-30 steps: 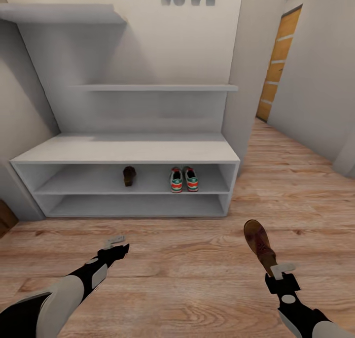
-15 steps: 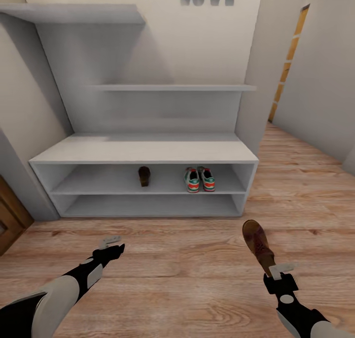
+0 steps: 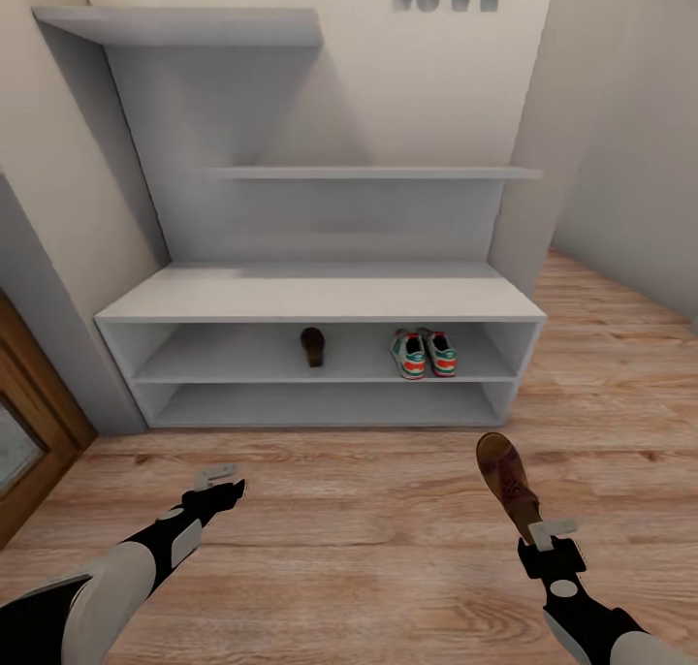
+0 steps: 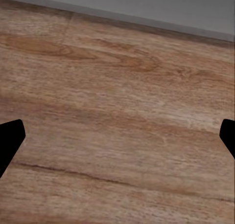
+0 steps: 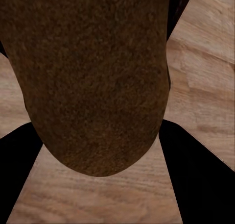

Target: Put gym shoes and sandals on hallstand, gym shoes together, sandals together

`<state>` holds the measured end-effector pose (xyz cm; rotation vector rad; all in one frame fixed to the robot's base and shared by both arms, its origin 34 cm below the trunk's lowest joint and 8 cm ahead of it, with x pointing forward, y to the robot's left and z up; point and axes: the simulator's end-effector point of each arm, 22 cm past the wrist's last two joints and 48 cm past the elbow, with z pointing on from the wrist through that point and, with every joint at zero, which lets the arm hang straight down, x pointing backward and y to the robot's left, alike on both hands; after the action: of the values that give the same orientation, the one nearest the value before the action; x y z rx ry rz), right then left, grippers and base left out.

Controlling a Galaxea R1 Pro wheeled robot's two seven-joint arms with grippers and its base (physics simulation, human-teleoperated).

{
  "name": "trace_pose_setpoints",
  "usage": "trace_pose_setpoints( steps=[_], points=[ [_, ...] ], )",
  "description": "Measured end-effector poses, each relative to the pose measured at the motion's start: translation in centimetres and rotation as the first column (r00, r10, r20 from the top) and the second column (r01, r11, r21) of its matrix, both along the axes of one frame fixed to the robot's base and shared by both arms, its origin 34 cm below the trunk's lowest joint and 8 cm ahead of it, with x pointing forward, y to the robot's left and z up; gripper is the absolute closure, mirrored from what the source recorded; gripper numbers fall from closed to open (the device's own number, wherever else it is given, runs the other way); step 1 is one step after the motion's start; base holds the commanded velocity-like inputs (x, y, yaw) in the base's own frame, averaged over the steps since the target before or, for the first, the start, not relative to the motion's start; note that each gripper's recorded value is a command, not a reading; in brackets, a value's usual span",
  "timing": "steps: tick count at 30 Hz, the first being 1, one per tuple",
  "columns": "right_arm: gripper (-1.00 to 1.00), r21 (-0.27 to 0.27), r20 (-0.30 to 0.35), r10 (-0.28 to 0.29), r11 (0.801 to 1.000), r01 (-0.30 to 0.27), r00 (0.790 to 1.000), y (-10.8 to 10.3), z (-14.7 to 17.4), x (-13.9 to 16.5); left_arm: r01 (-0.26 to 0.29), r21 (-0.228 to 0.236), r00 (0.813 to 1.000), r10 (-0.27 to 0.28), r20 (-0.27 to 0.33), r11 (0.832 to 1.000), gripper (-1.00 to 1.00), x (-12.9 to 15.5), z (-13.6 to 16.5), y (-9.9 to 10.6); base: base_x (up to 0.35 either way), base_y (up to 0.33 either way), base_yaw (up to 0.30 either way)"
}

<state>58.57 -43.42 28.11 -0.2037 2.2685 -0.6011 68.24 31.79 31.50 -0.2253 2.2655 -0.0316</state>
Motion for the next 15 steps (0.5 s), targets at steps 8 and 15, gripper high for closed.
trace_pose_setpoints(
  steps=[8,15],
  points=[
    [1.0,0.0,0.0,0.0,1.0,0.0,1.0,-0.01,-0.02,0.0,0.0,0.0,1.0,0.0,0.0,1.0,-1.0,0.0,-0.03,0.0,-0.113,0.295,0.0],
    [1.0,0.0,0.0,0.0,1.0,0.0,1.0,-0.01,-0.03,0.0,0.0,0.0,1.0,0.0,-0.001,1.0,-1.0,0.0,-0.05,-0.01,-0.248,0.205,0.0]
  ],
)
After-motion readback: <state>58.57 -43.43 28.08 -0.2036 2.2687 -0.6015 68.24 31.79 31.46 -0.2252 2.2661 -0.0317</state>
